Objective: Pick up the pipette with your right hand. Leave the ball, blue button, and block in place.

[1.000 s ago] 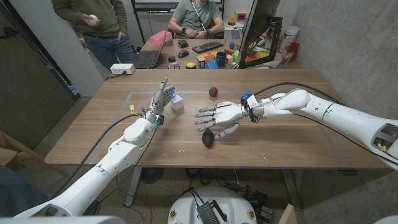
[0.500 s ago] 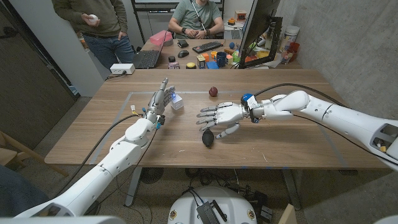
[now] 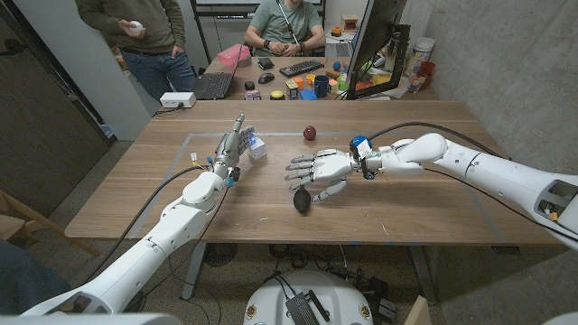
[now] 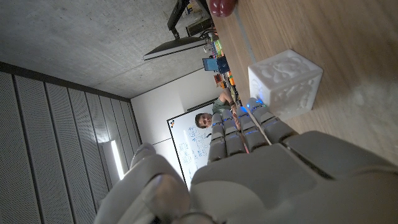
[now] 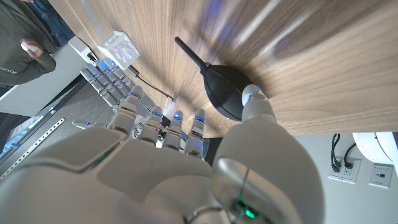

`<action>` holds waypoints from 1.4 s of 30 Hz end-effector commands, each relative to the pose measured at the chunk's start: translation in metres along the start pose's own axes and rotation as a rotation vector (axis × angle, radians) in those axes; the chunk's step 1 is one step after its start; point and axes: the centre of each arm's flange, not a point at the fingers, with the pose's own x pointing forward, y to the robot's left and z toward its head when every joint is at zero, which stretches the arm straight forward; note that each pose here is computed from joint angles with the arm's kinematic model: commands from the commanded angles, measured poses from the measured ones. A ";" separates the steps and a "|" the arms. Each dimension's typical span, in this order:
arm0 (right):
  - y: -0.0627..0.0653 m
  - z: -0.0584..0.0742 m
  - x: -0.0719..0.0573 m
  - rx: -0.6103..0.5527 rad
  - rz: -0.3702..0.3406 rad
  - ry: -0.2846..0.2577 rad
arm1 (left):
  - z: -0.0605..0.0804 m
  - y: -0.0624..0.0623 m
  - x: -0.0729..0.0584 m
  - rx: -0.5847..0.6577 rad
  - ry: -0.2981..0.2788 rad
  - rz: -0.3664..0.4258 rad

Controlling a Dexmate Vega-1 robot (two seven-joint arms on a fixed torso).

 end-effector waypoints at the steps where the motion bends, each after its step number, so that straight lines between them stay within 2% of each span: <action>1: 0.005 0.006 0.003 0.024 0.000 0.008 | -0.003 0.001 0.002 -0.006 0.006 0.001; 4: 0.006 0.006 0.005 0.031 -0.002 0.010 | -0.004 0.001 0.002 -0.009 0.005 0.002; 11: 0.012 0.007 0.009 0.047 -0.053 0.009 | -0.005 0.002 0.001 -0.008 0.008 0.006; 19: 0.019 0.009 0.012 0.063 -0.091 0.010 | 0.001 0.005 -0.002 0.004 0.003 0.011; 31: 0.012 0.009 0.006 0.075 -0.091 0.032 | -0.002 0.007 -0.005 -0.007 -0.001 0.012; 42: -0.006 0.006 -0.002 0.067 -0.114 0.071 | -0.003 0.007 -0.003 -0.013 -0.005 0.002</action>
